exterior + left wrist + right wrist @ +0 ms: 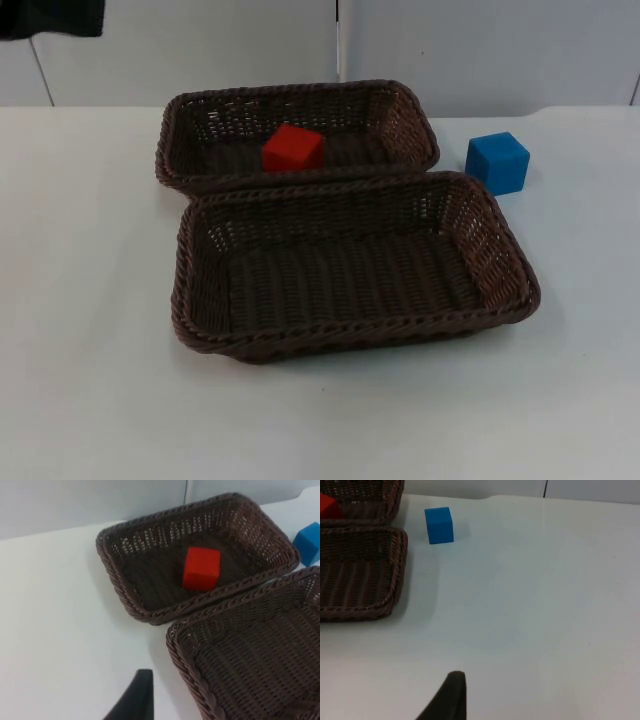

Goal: Pick up one cube with the left hand and place it into the upper basket. Pick up one cube with the right hand and place it into the lower basket.

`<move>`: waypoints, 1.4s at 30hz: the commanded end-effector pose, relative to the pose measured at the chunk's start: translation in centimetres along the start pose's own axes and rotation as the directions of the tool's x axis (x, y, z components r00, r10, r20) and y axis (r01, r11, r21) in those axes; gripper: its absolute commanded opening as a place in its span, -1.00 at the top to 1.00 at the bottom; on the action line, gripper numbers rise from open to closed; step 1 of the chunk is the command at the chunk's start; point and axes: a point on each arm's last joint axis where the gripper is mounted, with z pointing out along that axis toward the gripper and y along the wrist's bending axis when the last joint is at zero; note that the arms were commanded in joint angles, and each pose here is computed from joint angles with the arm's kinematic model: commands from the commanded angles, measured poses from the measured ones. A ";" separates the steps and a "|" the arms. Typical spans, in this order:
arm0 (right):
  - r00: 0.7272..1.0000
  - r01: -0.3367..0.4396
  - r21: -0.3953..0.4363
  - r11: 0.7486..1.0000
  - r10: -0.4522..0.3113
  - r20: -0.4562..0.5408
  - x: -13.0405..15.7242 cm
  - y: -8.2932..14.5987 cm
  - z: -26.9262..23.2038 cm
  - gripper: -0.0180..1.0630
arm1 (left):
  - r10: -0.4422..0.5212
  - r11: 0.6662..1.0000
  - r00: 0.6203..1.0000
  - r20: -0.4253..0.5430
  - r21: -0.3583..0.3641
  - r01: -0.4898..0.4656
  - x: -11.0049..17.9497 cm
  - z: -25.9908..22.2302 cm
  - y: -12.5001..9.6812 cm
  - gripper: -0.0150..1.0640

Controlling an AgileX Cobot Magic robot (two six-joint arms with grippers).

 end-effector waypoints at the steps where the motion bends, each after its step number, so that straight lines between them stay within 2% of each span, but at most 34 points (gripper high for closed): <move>1: 1.000 0.003 0.006 1.000 -0.003 0.002 0.1 0.0 0.1 -0.98 | 0.011 1.000 1.000 0.006 -0.005 -0.011 0.2 -0.9 0.0 -0.87; 9: 1.000 0.003 0.006 1.000 -0.003 0.002 0.1 0.0 0.1 -0.98 | 0.028 0.999 0.999 -0.028 -0.016 -0.029 0.9 -3.0 0.1 -0.87; 17: 1.000 0.003 0.006 1.000 -0.003 0.002 0.1 0.0 0.1 -0.98 | 0.050 0.998 0.999 0.012 -0.032 -0.050 1.1 -5.1 0.3 -0.87; 42: 1.000 0.004 0.009 1.000 -0.004 0.005 0.0 -0.1 0.1 -0.98 | 0.053 0.998 0.999 -0.006 -0.035 -0.053 1.3 -5.2 0.3 -0.87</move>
